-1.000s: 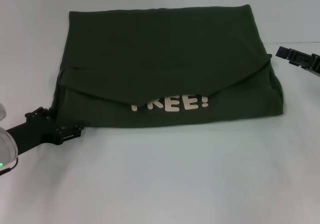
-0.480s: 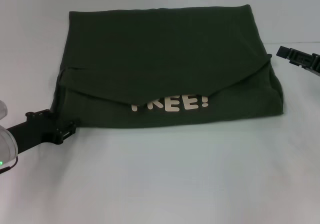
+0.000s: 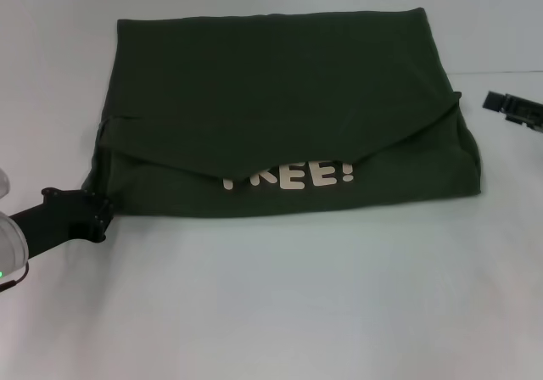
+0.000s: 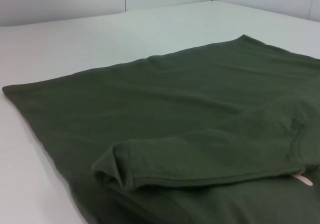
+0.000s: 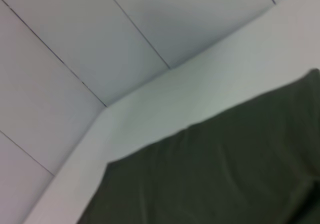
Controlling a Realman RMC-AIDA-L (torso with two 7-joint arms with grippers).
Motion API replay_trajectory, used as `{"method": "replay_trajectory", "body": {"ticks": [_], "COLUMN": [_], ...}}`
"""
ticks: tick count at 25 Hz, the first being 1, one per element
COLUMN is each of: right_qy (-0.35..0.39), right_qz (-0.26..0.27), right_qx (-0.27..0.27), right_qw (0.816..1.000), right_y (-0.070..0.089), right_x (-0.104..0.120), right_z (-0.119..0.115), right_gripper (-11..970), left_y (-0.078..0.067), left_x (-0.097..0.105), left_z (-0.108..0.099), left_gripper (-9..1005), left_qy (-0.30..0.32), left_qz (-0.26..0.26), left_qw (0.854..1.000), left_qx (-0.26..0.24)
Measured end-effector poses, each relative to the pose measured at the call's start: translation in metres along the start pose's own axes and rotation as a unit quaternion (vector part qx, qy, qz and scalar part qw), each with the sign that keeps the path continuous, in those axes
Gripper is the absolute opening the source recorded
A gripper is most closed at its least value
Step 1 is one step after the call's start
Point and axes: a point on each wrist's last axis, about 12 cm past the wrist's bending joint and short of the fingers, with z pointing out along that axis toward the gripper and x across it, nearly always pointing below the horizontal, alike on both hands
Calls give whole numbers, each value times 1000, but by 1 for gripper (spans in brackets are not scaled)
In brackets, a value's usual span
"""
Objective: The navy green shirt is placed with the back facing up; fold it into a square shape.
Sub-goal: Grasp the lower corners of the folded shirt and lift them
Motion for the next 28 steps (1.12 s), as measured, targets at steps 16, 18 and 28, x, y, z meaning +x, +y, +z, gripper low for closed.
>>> {"method": "replay_trajectory", "body": {"ticks": [16,18,28], "right_qy": [92,99,105], "right_qz": [12,7,-13], "right_qx": [60,63,72], "right_qw": [994,993,992], "right_y": [-12,-10,0], "right_x": [8,12,23], "right_z": [-3,3,28], "right_gripper": [724,720,704], "left_y": [-1,-2,-2], "left_x": [3,2,0], "left_z": [-1,-1,1], "left_gripper": [32,32,31], "left_qy": [3,3,2], "left_qz": [-4,-5,-3], "left_qw": [1000,1000,1000], "left_qx": [5,6,7]}}
